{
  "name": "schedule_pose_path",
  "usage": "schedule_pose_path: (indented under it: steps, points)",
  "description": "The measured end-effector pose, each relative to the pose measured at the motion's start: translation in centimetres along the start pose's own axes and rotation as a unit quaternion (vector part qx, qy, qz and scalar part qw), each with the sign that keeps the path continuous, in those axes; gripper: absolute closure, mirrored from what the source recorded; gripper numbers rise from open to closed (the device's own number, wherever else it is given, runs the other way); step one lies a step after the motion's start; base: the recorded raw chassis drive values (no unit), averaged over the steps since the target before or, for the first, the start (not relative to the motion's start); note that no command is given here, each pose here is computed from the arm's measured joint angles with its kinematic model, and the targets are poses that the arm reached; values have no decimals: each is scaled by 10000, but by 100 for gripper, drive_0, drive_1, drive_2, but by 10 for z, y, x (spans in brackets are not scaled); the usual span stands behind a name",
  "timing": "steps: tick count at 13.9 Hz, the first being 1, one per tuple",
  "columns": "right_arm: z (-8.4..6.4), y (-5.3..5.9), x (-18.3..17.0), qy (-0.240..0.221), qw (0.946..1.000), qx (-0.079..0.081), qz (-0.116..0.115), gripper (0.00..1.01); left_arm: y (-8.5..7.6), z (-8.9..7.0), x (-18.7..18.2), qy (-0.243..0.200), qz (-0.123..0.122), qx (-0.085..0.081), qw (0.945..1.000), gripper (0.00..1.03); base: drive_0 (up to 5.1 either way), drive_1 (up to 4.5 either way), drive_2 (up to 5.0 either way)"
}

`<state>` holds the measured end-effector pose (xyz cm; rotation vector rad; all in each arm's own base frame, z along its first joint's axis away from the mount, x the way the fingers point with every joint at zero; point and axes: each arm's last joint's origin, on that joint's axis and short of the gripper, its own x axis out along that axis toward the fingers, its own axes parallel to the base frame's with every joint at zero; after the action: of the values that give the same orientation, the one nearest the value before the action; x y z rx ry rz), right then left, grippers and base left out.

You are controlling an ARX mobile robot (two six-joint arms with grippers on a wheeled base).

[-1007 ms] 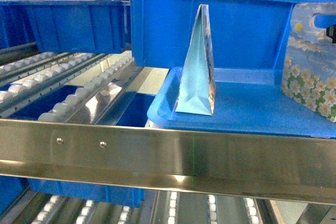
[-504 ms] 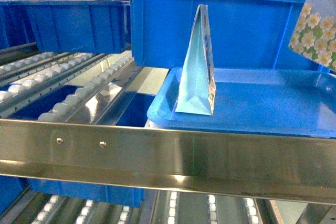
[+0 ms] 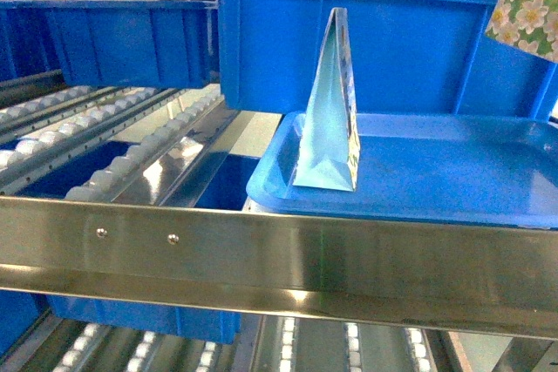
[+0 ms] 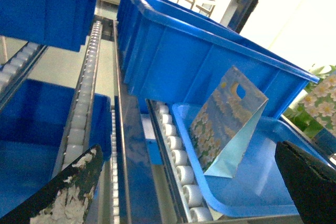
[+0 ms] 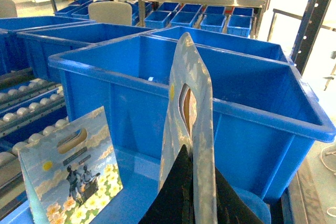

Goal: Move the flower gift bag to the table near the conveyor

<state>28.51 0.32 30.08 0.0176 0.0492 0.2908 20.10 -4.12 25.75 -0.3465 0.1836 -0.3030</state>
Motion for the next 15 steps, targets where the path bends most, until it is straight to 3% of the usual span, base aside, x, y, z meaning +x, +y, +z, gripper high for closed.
schedule_pose_path:
  steps: [1, 4, 5, 7, 10, 15]
  points:
    - [-2, 0, 0, 45, 10000, 13, 3, 99, -15, 3, 11, -40, -76, 239, 9997, 5, 0, 0, 0]
    - [-2, 0, 0, 29, 10000, 6, 0, 99, -43, -11, 29, -59, -151, 905, 9958, 5, 0, 0, 0]
    - [-2, 0, 0, 33, 10000, 5, 0, 99, -49, -15, 38, -111, -121, 1137, 9934, 5, 0, 0, 0]
    - [-2, 0, 0, 31, 10000, 4, 0, 99, -53, -20, 58, -1, -46, 1447, 9895, 5, 0, 0, 0]
    - [-2, 0, 0, 31, 10000, 4, 0, 99, -59, -24, 82, 180, -85, 1725, 9848, 5, 0, 0, 0]
    - [-2, 0, 0, 31, 10000, 4, 0, 99, -61, -23, 85, 148, -146, 1771, 9840, 5, 0, 0, 0]
